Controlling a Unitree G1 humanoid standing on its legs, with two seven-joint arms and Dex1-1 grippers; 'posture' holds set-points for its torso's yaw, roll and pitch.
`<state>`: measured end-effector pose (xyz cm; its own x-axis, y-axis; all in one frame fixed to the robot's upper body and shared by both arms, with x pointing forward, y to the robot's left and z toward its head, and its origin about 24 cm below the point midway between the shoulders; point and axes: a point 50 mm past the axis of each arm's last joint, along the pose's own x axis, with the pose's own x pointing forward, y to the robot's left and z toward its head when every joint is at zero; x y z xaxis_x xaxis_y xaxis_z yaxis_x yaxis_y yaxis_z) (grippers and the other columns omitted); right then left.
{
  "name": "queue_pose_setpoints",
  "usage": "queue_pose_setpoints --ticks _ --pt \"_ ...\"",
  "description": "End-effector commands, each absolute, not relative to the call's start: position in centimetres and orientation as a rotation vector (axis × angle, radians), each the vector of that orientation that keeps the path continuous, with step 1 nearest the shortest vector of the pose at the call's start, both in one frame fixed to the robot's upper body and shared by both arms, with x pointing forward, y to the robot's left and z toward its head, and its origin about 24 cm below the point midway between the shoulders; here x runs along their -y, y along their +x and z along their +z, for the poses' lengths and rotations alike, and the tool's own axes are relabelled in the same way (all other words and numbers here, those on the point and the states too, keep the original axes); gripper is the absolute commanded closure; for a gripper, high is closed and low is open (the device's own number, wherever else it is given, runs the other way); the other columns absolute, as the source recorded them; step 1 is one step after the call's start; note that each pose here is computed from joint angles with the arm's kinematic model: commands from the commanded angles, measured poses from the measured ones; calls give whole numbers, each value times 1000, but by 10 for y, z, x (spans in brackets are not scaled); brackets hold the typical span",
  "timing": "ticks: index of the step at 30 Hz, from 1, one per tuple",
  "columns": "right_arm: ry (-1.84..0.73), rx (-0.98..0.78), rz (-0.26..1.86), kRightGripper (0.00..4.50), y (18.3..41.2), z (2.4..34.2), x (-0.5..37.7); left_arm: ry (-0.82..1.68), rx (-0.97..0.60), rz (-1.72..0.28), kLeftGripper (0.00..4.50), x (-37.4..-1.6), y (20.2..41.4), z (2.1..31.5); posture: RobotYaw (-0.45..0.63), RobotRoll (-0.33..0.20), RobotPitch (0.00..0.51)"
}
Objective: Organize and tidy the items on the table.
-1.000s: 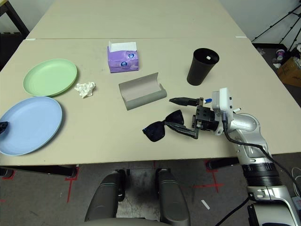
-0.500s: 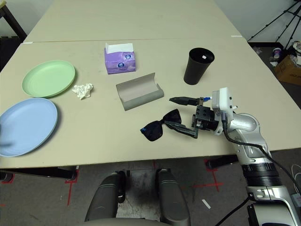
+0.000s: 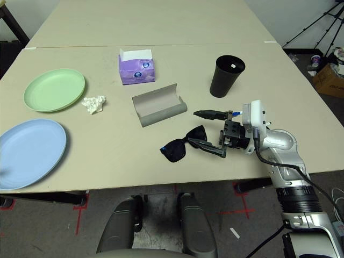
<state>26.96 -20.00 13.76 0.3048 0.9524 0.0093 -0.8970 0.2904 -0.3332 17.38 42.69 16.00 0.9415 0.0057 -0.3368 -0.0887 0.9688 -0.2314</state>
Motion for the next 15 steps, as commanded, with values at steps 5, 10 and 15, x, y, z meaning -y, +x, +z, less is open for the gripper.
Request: queue_pose_setpoints --ticks 5,10,15 --pt "-293 215 1257 0 269 134 197 -244 -244 -23 4473 -413 202 187 -26 0 135" --pt "-291 219 1260 0 269 134 195 -231 -184 9 4473 -419 230 198 -20 0 131" --pt "-289 227 1261 0 271 135 192 -231 -120 94 4473 -423 261 199 -17 0 129"
